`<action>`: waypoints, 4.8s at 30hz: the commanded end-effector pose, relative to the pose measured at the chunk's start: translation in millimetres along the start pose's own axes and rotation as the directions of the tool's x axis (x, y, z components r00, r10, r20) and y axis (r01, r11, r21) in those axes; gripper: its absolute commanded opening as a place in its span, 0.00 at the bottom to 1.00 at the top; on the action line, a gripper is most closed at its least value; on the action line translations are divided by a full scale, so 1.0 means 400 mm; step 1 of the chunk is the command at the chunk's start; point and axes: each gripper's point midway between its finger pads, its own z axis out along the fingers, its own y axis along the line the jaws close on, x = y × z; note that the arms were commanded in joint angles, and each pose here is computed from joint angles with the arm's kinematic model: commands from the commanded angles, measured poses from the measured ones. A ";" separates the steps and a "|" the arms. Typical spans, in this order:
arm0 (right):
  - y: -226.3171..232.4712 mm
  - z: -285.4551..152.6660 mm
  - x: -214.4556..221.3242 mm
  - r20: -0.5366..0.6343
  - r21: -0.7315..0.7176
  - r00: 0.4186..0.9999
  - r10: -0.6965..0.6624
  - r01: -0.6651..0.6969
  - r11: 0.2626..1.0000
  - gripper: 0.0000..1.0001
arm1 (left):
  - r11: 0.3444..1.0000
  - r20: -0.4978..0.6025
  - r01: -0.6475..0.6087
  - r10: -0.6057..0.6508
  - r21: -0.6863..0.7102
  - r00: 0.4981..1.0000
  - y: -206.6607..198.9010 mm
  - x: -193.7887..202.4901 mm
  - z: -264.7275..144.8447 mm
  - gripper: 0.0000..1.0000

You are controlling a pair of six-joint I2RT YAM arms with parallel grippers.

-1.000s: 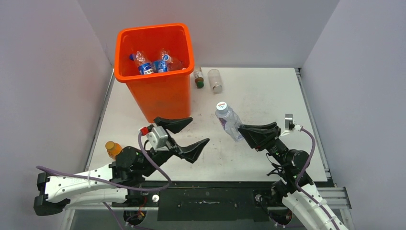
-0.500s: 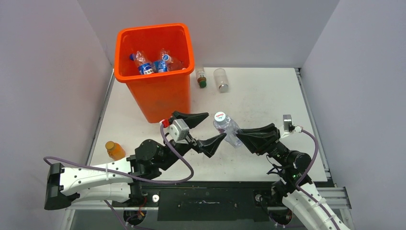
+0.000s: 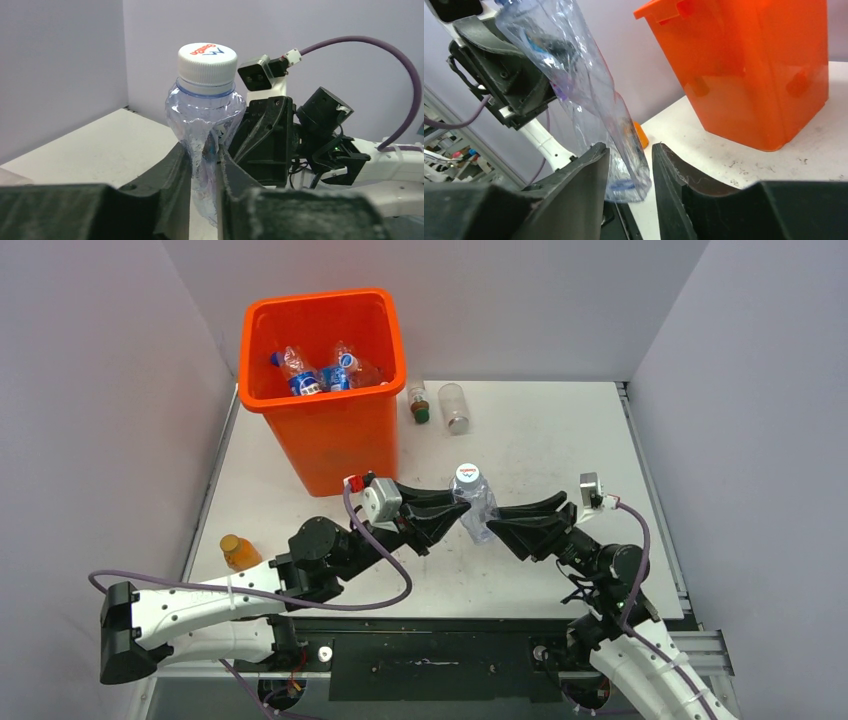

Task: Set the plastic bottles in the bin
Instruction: Pick up the plastic bottle from the corner of the board, then place the plastic bottle in the trash bin.

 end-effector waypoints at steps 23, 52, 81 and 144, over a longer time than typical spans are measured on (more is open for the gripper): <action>0.135 0.039 -0.023 -0.150 -0.243 0.984 -0.097 0.058 0.968 0.79 | 0.938 -0.056 0.157 -0.147 0.310 0.988 -0.095 -0.106 -0.059 0.00; 0.082 0.059 0.050 -0.210 -0.122 0.962 -0.177 0.154 0.981 0.05 | 0.991 -0.129 0.134 -0.132 0.010 0.983 0.006 -0.192 0.000 0.88; 0.089 0.051 0.001 -0.190 -0.046 0.960 -0.206 0.201 0.978 0.90 | 0.996 -0.117 0.020 -0.030 -0.084 0.993 0.054 -0.247 0.006 0.00; -0.250 -0.111 0.020 0.000 0.654 0.997 -0.075 0.056 0.755 0.90 | 0.770 0.124 -0.097 0.223 -0.631 0.967 0.789 -0.510 0.023 0.96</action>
